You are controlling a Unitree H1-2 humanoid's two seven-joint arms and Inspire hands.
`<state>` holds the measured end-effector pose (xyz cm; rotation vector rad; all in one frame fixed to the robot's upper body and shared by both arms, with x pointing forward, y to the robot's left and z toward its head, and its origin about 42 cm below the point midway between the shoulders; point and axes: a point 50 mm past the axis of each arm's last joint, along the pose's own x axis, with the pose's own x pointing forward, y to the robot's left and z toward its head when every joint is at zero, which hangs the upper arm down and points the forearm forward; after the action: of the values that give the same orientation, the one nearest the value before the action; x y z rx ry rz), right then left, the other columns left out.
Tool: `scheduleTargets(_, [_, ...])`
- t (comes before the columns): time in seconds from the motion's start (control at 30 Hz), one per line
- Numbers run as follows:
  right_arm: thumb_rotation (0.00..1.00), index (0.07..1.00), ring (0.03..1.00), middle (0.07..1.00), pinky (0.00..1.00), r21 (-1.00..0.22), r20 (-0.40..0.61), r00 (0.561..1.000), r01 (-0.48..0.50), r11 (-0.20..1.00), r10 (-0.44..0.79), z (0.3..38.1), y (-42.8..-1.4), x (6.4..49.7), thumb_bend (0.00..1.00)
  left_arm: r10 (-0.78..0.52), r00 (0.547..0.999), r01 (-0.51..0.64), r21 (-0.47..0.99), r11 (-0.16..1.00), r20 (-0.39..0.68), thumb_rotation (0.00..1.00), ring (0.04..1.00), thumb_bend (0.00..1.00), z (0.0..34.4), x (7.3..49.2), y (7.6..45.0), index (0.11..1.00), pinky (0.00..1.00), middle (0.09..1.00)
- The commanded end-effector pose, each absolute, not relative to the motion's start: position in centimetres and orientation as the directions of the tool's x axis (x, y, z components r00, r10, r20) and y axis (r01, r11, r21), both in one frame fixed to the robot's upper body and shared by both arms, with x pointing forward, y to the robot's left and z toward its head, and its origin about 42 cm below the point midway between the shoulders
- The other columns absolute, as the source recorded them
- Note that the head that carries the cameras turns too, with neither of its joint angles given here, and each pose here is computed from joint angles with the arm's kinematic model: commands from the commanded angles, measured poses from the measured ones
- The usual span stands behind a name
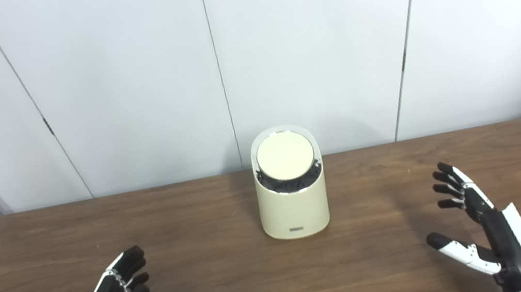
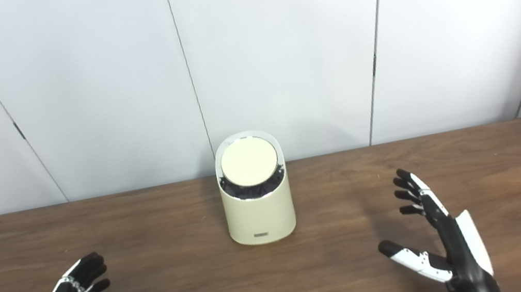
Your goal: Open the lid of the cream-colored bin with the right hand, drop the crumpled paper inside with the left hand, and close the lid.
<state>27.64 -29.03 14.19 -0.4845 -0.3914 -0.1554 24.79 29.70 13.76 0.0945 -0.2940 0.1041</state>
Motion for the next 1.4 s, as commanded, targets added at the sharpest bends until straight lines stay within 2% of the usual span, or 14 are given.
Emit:
scheduleTargets(0.0, [0.72,0.902,0.821,0.873,0.72,-0.425,0.431,0.901,0.251,0.87,-0.049,14.6,-29.2,27.8,0.82,0.076,0.927,-0.118,0.093,0.989,0.367,0.61,0.84,0.75,15.1,25.0,29.9,0.817,0.79,0.839])
scheduleTargets(0.13, [0.71,0.899,0.808,0.867,0.69,-0.422,0.434,0.9,0.251,0.871,-0.048,14.7,-29.2,27.8,0.82,0.078,0.927,-0.119,0.091,0.989,0.368,0.62,0.842,0.76,15.1,25.0,30.0,0.818,0.79,0.839])
scheduleTargets(0.2, [0.71,0.9,0.819,0.871,0.72,-0.429,0.437,0.898,0.253,0.867,-0.046,14.6,-29.2,27.8,0.81,0.076,0.927,-0.114,0.084,0.99,0.367,0.61,0.839,0.77,15.1,25.0,29.9,0.816,0.79,0.836])
scheduleTargets(0.7, [0.72,0.9,0.816,0.867,0.72,-0.429,0.434,0.899,0.264,0.864,-0.06,15.3,-28.6,28.2,0.84,0.072,0.927,-0.114,0.092,0.989,0.368,0.61,0.843,0.76,15.0,25.3,30.1,0.814,0.79,0.837])
scheduleTargets(0.83, [0.67,0.903,0.821,0.865,0.73,-0.406,0.41,0.908,0.263,0.875,-0.083,16.6,-28.1,29.2,0.89,0.07,0.927,-0.11,0.091,0.99,0.368,0.61,0.832,0.75,14.9,25.4,30.0,0.805,0.78,0.827])
scheduleTargets(0.9, [0.66,0.895,0.849,0.867,0.79,-0.404,0.413,0.907,0.262,0.876,-0.08,17.5,-27.9,30.0,0.92,0.068,0.927,-0.108,0.089,0.99,0.368,0.61,0.841,0.73,14.8,25.4,29.9,0.812,0.79,0.836])
scheduleTargets(0.97, [0.66,0.892,0.849,0.863,0.8,-0.408,0.422,0.904,0.258,0.876,-0.07,18.3,-27.7,30.7,0.94,0.068,0.929,-0.108,0.09,0.99,0.364,0.6,0.849,0.73,14.7,25.4,29.9,0.817,0.8,0.842])
scheduleTargets(1.17, [0.62,0.9,0.859,0.877,0.8,-0.424,0.424,0.905,0.235,0.875,-0.037,21.1,-26.4,33.4,0.9,0.076,0.927,-0.12,0.098,0.988,0.367,0.6,0.848,0.71,14.7,25.5,29.8,0.817,0.79,0.838])
scheduleTargets(1.37, [0.62,0.9,0.854,0.873,0.8,-0.437,0.436,0.9,0.233,0.868,-0.022,23.8,-25.1,35.7,0.94,0.069,0.919,-0.117,0.1,0.988,0.389,0.59,0.834,0.7,15.1,25.6,29.9,0.809,0.75,0.836])
